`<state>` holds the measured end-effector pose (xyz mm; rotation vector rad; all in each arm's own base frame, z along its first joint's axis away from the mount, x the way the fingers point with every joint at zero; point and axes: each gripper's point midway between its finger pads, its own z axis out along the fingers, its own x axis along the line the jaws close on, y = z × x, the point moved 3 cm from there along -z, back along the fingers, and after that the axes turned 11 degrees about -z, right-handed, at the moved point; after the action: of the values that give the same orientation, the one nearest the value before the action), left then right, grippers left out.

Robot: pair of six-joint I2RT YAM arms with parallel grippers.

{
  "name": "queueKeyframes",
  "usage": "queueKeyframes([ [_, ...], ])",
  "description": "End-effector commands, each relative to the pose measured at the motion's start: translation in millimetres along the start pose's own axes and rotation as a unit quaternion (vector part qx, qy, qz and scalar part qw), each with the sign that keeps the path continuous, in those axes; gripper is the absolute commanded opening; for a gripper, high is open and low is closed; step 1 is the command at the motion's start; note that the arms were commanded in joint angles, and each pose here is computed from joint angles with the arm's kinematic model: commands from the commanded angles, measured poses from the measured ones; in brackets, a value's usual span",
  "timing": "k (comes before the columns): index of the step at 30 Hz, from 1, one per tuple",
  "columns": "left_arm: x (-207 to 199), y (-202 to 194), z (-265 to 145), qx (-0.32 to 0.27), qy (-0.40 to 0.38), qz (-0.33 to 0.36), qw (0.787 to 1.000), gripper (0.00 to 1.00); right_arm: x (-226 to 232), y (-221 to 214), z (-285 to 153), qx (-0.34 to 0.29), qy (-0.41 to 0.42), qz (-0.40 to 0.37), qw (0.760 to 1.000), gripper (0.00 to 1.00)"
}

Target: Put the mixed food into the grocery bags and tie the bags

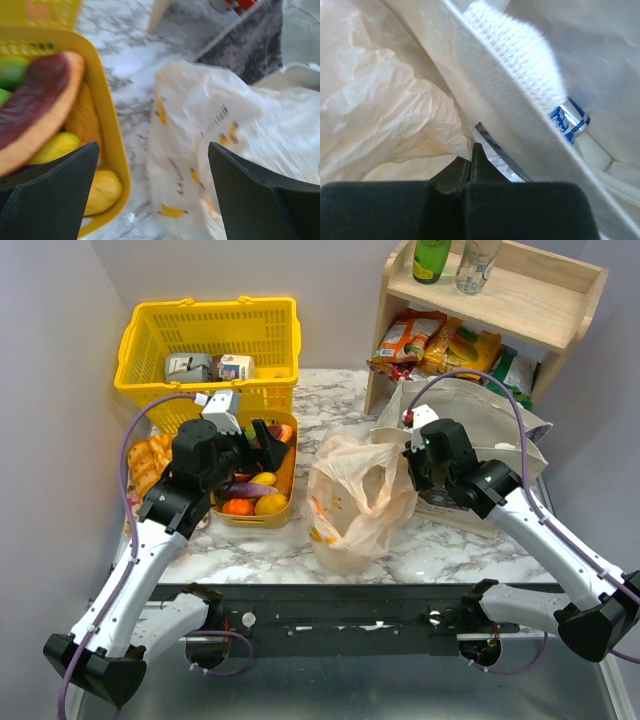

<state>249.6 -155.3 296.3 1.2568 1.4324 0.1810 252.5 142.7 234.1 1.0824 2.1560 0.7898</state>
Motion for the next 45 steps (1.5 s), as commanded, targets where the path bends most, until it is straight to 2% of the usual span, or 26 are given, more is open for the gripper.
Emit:
queueKeyframes([
  [1,41.6,33.3,-17.1,-0.049,0.129,0.065,0.988,0.99,-11.4,3.7,-9.4,0.004,-0.009,-0.02,1.0,0.02],
  [4,60.5,43.8,-18.6,-0.054,0.173,0.081,0.98,0.99,-8.4,4.6,-3.7,0.002,0.0,-0.021,1.0,0.02],
  [8,95.8,25.7,3.1,0.028,0.25,0.087,0.964,0.97,-0.3,9.5,4.1,-0.01,0.021,-0.015,1.0,0.01],
  [9,96.5,17.9,7.6,0.049,0.242,0.084,0.965,0.91,2.9,9.7,6.2,-0.012,0.03,-0.015,0.999,0.02],
  [12,96.3,-6.6,20.0,0.088,0.207,0.069,0.972,0.83,6.4,13.4,9.0,-0.02,0.039,-0.014,0.999,0.02],
  [15,93.0,-38.2,31.8,0.13,0.17,0.057,0.975,0.82,8.0,15.8,12.5,-0.021,0.045,-0.016,0.999,0.01],
  [20,95.2,-81.1,43.5,0.216,0.152,0.051,0.963,0.84,10.6,20.0,17.0,-0.022,0.053,-0.019,0.998,0.01],
  [24,105.3,-94.3,44.4,0.234,0.175,0.053,0.955,0.87,13.0,19.6,19.2,-0.022,0.059,-0.019,0.998,0.02],
  [28,125.5,-105.8,40.5,0.242,0.224,0.053,0.942,0.83,14.5,18.3,20.7,-0.021,0.063,-0.018,0.998,0.02],
  [32,126.2,-105.0,38.9,0.224,0.224,0.049,0.947,0.81,15.1,17.3,23.0,-0.019,0.063,-0.019,0.998,0.01],
  [37,124.0,-120.3,45.1,0.26,0.203,0.03,0.944,0.82,15.5,18.4,24.6,-0.017,0.064,-0.019,0.998,0.01],
  [45,139.7,-132.8,43.8,0.292,0.237,0.034,0.926,0.85,15.8,18.3,23.8,-0.019,0.065,-0.019,0.997,0.01],
])
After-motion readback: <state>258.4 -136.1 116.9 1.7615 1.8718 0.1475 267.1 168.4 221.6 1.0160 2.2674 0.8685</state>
